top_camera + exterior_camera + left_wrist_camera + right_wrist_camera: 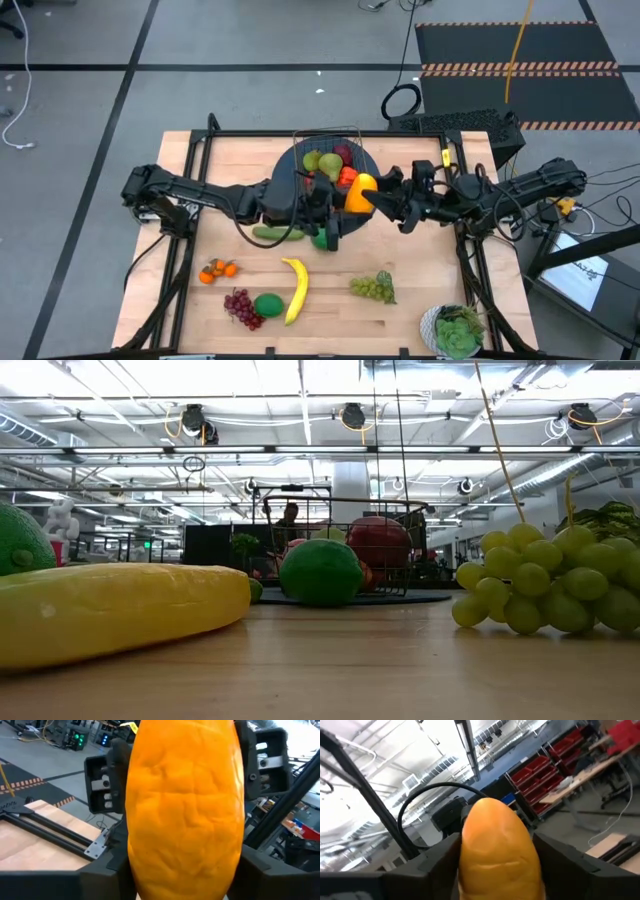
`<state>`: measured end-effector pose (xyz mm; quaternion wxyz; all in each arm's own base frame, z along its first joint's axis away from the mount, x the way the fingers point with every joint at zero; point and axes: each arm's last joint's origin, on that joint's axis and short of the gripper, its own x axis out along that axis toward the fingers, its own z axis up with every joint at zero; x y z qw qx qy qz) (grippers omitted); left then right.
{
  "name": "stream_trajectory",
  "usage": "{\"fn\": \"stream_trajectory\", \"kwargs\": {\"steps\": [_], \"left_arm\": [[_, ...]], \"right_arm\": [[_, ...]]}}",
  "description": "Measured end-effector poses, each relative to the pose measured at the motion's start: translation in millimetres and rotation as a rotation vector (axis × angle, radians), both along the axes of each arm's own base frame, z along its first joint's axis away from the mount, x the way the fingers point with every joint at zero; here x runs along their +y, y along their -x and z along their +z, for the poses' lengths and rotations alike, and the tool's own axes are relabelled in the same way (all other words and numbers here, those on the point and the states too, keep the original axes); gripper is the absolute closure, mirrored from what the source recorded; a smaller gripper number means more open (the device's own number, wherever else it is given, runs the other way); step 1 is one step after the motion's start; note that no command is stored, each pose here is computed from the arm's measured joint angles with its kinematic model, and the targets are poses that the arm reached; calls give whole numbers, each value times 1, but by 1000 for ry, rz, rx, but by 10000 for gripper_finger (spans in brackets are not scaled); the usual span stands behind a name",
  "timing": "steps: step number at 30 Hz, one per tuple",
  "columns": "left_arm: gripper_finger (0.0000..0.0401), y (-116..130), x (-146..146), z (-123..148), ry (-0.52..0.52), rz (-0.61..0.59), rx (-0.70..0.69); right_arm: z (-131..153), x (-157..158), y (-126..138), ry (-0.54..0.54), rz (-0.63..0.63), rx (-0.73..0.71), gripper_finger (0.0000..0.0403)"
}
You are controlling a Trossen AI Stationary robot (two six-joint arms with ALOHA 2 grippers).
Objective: Build produce basket
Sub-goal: Put the yellow mango into the gold wire basket
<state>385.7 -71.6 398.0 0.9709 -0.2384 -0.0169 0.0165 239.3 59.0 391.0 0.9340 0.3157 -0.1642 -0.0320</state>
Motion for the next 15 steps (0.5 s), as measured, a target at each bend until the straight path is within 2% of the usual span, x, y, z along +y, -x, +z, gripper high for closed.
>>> {"fn": "stream_trajectory", "kwargs": {"steps": [4,9,12,15], "left_arm": [[194,6,0,7,3,-14,-14],[156,22,3,22,4,-16,-25],[147,37,9,33,-7,-10,-13],[153,55,13,42,-63,-12,33]], "right_arm": [[1,0,0,23,-7,-3,112],[2,1,2,8,1,-15,61],[3,1,2,-13,9,-27,49],[3,1,2,-34,14,-27,47]]}}
